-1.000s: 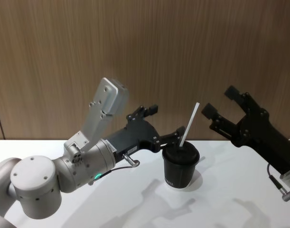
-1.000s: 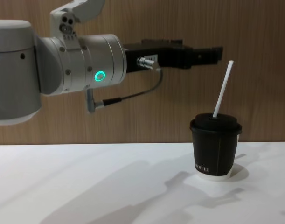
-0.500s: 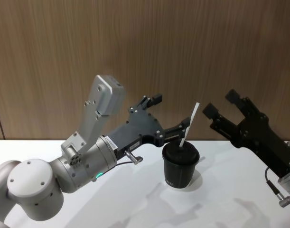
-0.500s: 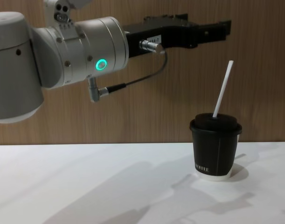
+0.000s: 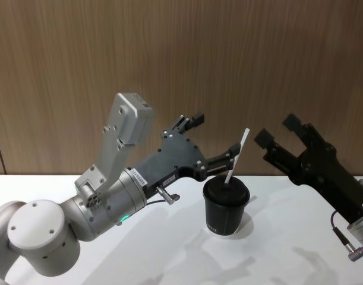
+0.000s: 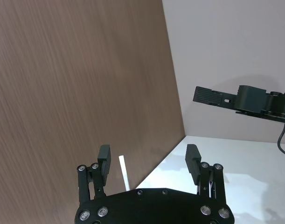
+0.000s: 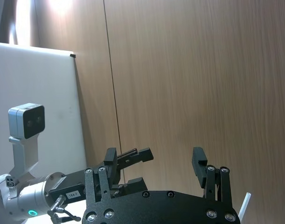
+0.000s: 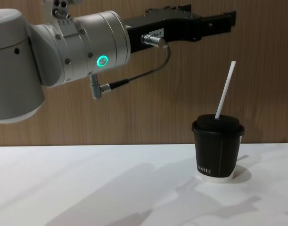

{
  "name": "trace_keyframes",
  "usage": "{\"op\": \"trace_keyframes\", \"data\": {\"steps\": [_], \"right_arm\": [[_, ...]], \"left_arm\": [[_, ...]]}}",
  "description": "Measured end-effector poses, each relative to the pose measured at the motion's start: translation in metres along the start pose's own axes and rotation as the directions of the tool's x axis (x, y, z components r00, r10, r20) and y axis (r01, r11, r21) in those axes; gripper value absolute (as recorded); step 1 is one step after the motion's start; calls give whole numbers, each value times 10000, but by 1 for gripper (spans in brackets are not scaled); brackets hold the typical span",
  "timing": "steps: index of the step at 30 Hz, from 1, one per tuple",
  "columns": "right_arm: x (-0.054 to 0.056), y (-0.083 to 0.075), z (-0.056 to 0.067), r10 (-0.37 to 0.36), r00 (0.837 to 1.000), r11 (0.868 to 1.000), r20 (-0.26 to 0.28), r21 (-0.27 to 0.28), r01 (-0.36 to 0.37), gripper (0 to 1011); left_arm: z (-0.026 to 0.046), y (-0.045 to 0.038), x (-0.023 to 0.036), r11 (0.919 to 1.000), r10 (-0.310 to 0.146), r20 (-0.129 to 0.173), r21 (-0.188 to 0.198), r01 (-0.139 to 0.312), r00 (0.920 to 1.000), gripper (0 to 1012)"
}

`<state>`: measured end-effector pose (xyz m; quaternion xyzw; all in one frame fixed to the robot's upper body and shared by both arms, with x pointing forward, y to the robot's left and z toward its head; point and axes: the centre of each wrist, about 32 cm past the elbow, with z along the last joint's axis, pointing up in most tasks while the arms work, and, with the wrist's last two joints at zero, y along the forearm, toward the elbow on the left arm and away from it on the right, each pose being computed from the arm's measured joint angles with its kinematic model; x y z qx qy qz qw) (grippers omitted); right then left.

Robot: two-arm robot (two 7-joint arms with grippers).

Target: Pick up the straw with one hand, pass it to the other hand, and insert it into the cup.

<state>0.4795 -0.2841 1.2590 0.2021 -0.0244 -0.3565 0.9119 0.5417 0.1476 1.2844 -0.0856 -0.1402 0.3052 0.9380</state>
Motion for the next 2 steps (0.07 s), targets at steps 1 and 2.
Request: {"op": "trace_keyframes", "data": {"steps": [1,2], "right_arm": [[-1,0,-1,-4,10000,10000,-7,0,4,1001],[-2,-1,-2,-11,10000,10000,-21,0,11,1001]], "left_arm": [[0,0,0,10000,0,2,-6,0,10000,1003],[0,1,-1,10000,-1,6,-16,1,10000,1003]]}}
